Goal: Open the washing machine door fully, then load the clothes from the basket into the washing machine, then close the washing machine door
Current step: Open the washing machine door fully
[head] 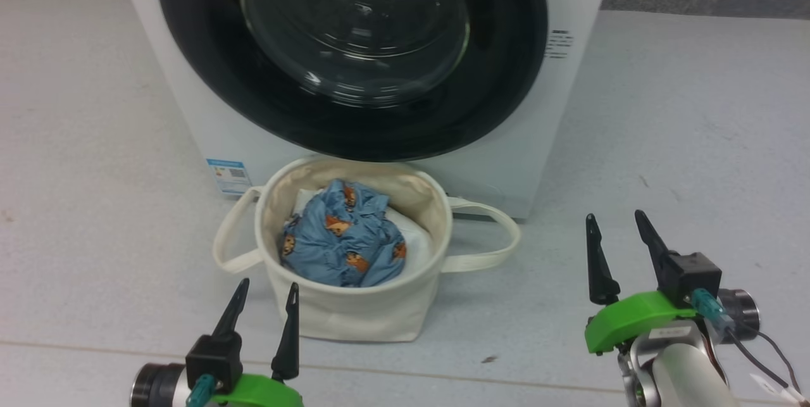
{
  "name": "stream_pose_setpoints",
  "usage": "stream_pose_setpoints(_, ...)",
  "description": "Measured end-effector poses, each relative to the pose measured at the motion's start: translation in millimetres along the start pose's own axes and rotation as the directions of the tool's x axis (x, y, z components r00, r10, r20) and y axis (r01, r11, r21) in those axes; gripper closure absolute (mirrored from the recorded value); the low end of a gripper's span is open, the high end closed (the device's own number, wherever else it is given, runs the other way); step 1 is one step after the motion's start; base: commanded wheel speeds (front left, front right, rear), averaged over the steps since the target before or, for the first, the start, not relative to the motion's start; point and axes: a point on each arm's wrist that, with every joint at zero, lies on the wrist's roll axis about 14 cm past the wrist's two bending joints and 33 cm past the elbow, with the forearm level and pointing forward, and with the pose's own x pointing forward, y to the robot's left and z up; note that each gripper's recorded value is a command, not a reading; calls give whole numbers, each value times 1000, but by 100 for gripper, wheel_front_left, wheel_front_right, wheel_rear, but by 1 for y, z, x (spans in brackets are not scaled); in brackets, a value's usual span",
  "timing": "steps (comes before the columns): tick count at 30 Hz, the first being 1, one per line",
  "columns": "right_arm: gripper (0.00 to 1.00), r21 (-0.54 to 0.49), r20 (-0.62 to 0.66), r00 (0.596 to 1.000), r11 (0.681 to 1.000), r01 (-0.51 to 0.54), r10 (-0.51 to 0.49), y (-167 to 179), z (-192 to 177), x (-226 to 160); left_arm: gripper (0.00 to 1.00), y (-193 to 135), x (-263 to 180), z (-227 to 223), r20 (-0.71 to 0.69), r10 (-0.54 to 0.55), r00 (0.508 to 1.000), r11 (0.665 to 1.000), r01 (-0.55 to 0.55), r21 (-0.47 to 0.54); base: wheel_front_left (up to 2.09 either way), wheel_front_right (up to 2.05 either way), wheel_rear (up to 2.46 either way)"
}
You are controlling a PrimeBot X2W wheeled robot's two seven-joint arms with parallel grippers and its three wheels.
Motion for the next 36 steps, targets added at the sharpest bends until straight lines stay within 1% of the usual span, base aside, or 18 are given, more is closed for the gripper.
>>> stream_pose_setpoints(8, 0, -1, 3, 1000, 1000, -2, 2, 1, 1, 0, 0, 0, 0, 3, 10, -3, 1000, 1000, 3, -7, 122, 115, -237)
stream_pose_setpoints(14, 0, -6, 4, 1000, 1000, -2, 2, 0, 2, 0, 0, -2, 1, 10, 31, -10, 999, 1000, 10, -14, 83, 83, -165)
stream_pose_setpoints(20, 0, 1, 2, 1000, 1000, -3, 3, 0, 1, 1, 0, -1, 1, 12, 38, -8, 999, 1000, 8, -15, 35, 35, -71)
stream_pose_setpoints(30, 0, 18, -4, 1000, 1000, -5, 5, 1, -3, 4, 0, 0, 3, 6, 20, -4, 1000, 1000, 4, -14, 1, 1, -2)
stream_pose_setpoints(31, 32, 27, -4, 1000, 1000, -5, 5, 1, -4, 5, 0, 0, 3, 5, 16, -3, 1000, 1000, 3, -13, 0, 0, 0)
stream_pose_setpoints(32, 88, 39, -1, 1000, 999, -4, 4, 1, -3, 6, 0, 0, 3, 3, 11, -3, 1000, 1000, 3, -13, 0, 0, 0)
stream_pose_setpoints(33, 100, 48, 2, 1000, 999, -2, 2, 1, -3, 7, 0, 0, 3, 1, 6, -2, 1000, 1000, 2, -13, 0, 0, 0)
stream_pose_setpoints(36, 100, 67, 9, 1000, 998, 2, -3, 0, -2, 11, 0, 0, 4, -2, -6, -1, 1000, 1000, 1, -13, 0, 0, 0)
